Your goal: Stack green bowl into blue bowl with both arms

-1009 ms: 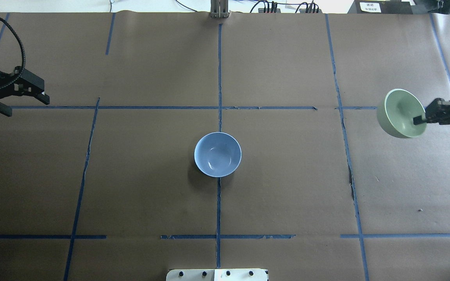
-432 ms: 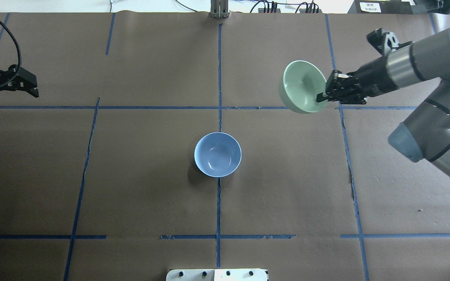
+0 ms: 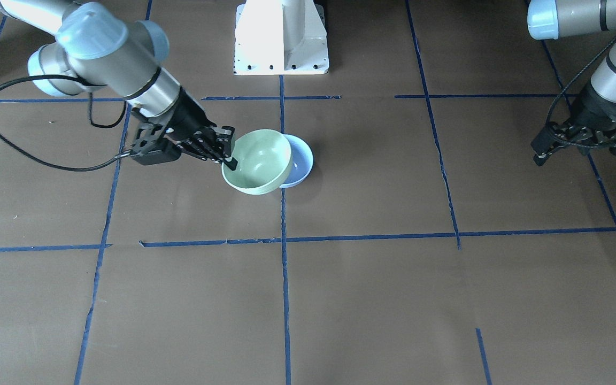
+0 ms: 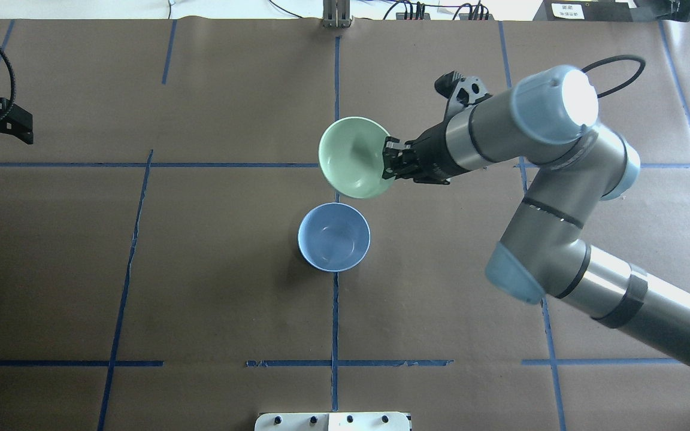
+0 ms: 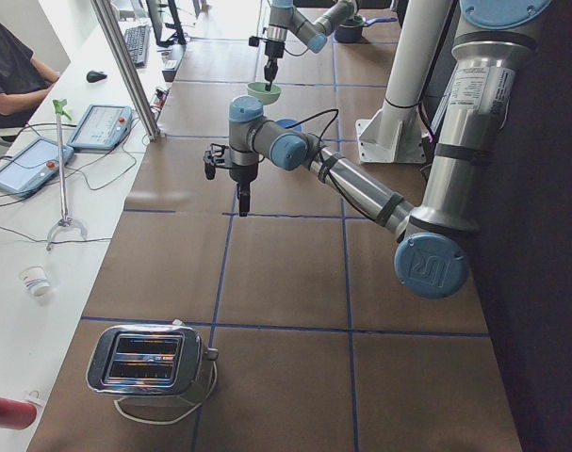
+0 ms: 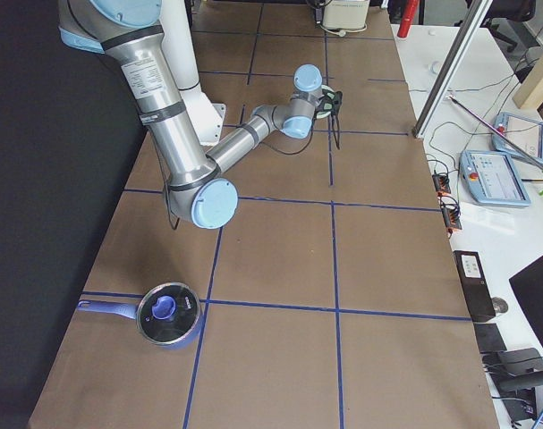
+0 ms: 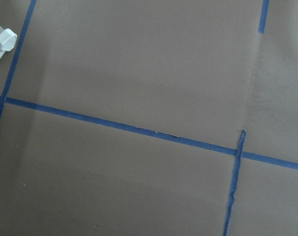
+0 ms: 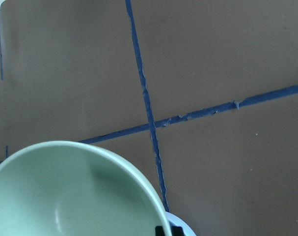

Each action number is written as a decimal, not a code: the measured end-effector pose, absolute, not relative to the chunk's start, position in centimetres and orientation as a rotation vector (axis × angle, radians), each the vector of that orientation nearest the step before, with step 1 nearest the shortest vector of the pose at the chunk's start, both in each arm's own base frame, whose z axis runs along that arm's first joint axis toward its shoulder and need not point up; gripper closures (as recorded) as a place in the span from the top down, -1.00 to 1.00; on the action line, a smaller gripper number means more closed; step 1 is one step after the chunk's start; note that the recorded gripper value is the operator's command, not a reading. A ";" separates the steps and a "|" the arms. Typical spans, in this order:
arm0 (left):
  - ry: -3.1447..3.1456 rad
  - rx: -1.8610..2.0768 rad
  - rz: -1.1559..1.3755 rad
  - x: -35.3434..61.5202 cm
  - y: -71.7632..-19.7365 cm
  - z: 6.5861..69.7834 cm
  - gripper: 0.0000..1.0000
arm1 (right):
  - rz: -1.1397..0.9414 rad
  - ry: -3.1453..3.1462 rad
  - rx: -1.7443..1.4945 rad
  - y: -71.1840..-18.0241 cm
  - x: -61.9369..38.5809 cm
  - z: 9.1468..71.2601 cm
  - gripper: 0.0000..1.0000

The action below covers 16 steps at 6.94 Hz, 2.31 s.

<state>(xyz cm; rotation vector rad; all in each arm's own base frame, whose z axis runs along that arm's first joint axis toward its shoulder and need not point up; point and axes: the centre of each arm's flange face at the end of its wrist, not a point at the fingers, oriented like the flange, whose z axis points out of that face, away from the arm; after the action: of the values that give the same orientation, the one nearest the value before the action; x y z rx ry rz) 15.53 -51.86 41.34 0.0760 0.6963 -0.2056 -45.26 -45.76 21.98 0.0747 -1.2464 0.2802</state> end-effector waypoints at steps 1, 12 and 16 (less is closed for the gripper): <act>0.682 0.077 -0.190 14.7 -52.5 42.5 1.00 | 0.274 -1.218 0.089 -43.6 -48.2 21.6 -1.00; 0.667 0.070 -0.183 13.8 -53.3 44.2 1.00 | 0.280 -1.130 0.115 -40.5 -51.5 22.8 1.00; 0.656 0.102 -0.117 11.4 -54.0 45.0 1.00 | 0.230 -1.014 0.150 -47.2 -42.4 25.8 1.00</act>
<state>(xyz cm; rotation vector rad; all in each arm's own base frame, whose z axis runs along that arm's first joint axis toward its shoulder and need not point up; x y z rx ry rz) 11.42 -53.96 44.95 0.1020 0.6556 -0.1172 -42.43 -47.23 25.81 0.1499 -1.0142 0.2296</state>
